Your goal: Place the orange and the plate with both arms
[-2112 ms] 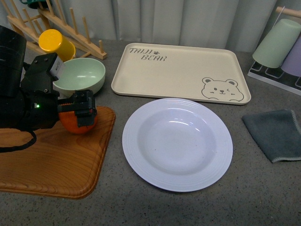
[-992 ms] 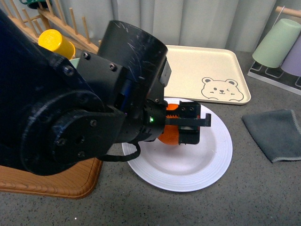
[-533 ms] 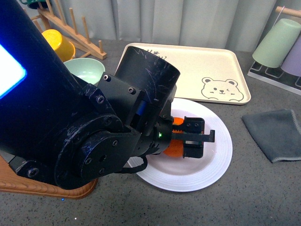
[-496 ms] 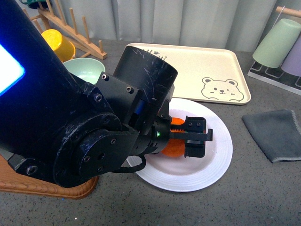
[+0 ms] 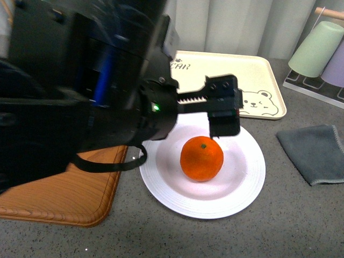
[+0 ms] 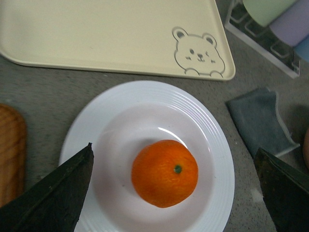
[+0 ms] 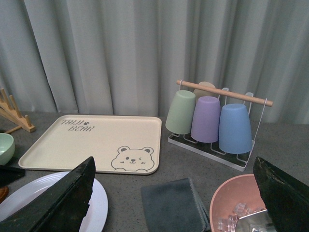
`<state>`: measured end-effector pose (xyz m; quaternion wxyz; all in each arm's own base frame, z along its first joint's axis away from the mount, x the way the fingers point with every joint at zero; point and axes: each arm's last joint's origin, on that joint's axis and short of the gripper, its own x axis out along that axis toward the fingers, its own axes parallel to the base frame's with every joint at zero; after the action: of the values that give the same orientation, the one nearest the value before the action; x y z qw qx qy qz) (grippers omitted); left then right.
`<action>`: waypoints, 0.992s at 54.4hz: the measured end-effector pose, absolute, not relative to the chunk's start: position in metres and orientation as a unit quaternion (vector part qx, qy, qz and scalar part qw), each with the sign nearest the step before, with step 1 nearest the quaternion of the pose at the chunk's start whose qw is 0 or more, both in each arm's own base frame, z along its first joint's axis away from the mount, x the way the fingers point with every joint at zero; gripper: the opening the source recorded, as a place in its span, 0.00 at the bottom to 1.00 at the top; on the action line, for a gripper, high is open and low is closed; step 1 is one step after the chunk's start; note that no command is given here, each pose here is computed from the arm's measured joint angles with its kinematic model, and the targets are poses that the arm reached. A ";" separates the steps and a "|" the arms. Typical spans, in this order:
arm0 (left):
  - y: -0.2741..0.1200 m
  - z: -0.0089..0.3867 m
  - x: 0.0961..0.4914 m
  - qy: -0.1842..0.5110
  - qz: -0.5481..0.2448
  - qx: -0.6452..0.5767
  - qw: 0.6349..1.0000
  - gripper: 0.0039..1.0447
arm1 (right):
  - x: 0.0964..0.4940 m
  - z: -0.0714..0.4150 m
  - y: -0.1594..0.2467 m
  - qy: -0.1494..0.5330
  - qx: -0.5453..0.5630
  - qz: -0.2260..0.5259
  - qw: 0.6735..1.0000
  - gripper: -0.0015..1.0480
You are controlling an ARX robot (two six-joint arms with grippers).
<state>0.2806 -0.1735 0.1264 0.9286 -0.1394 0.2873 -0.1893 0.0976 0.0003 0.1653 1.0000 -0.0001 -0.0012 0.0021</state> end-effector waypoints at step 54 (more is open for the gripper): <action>-0.024 0.162 0.153 0.009 -0.002 -0.008 1.000 0.12 | 0.098 0.165 0.000 -0.001 0.000 0.002 1.000 0.91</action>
<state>0.1531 -0.0237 0.1616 0.9999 -0.0075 0.0091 -0.0018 0.0976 0.0003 0.1653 1.0000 -0.0001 -0.0012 0.0021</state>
